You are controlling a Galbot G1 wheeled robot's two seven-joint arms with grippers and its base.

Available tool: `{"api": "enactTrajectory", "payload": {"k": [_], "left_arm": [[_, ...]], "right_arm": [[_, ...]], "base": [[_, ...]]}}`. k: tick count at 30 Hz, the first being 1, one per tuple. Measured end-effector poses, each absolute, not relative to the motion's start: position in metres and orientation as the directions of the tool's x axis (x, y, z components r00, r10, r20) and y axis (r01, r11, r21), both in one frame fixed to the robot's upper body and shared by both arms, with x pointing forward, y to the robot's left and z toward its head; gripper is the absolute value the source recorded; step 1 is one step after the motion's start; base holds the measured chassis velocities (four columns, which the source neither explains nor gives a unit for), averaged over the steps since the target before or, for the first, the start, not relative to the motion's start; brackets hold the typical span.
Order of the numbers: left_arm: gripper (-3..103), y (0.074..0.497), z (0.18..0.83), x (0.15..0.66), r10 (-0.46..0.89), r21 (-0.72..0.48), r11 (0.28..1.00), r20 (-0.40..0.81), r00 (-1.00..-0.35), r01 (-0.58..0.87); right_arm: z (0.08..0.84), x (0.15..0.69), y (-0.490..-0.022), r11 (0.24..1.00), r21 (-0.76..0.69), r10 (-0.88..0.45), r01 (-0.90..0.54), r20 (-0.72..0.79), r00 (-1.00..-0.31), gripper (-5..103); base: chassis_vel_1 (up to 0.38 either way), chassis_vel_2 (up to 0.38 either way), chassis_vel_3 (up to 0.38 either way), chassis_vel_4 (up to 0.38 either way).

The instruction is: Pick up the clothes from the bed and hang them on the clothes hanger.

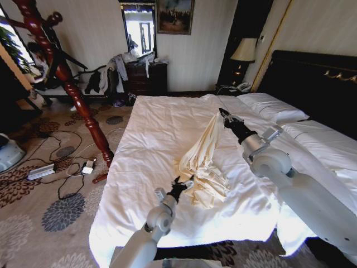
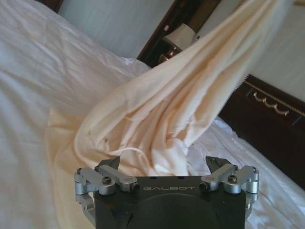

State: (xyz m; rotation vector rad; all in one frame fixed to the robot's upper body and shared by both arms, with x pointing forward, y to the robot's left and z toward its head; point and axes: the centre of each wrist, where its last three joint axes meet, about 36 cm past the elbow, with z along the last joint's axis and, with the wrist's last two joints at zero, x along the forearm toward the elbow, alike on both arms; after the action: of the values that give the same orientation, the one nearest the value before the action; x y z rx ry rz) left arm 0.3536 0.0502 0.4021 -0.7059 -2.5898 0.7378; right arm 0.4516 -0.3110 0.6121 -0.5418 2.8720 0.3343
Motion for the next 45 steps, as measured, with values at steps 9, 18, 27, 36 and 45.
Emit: {"api": "enactTrajectory", "payload": {"k": [9,18,27,36,45], "left_arm": [[100,0.022,0.386,0.364,0.626,-0.417,0.756,0.237,-0.743,0.504],[100,0.022,0.370,0.368,0.661,-0.398,0.746,0.343,-0.668,0.534],[85,0.010,0.367,0.379,0.640,-0.497,0.745,0.347,-0.686,0.444],[53,0.010,0.358,0.389,0.629,-0.522,0.747,0.351,-0.694,0.413],[15,0.018,0.355,0.405,0.603,-0.512,0.764,0.346,-0.719,0.394]], "right_arm": [[0.606,0.456,-0.308,0.906,0.189,-0.333,-0.378,-0.233,-0.914,0],[0.603,0.454,-0.308,0.908,0.183,-0.334,-0.377,-0.228,-0.915,0],[0.605,0.451,-0.310,0.910,0.179,-0.329,-0.373,-0.231,-0.916,0],[0.605,0.446,-0.310,0.911,0.172,-0.333,-0.374,-0.225,-0.916,0],[0.605,0.445,-0.310,0.913,0.166,-0.334,-0.373,-0.221,-0.916,0]], "base": [[0.000,0.000,0.000,0.000],[0.000,0.000,0.000,0.000],[0.000,0.000,0.000,0.000],[0.000,0.000,0.000,0.000],[0.000,0.000,0.000,0.000]]}}
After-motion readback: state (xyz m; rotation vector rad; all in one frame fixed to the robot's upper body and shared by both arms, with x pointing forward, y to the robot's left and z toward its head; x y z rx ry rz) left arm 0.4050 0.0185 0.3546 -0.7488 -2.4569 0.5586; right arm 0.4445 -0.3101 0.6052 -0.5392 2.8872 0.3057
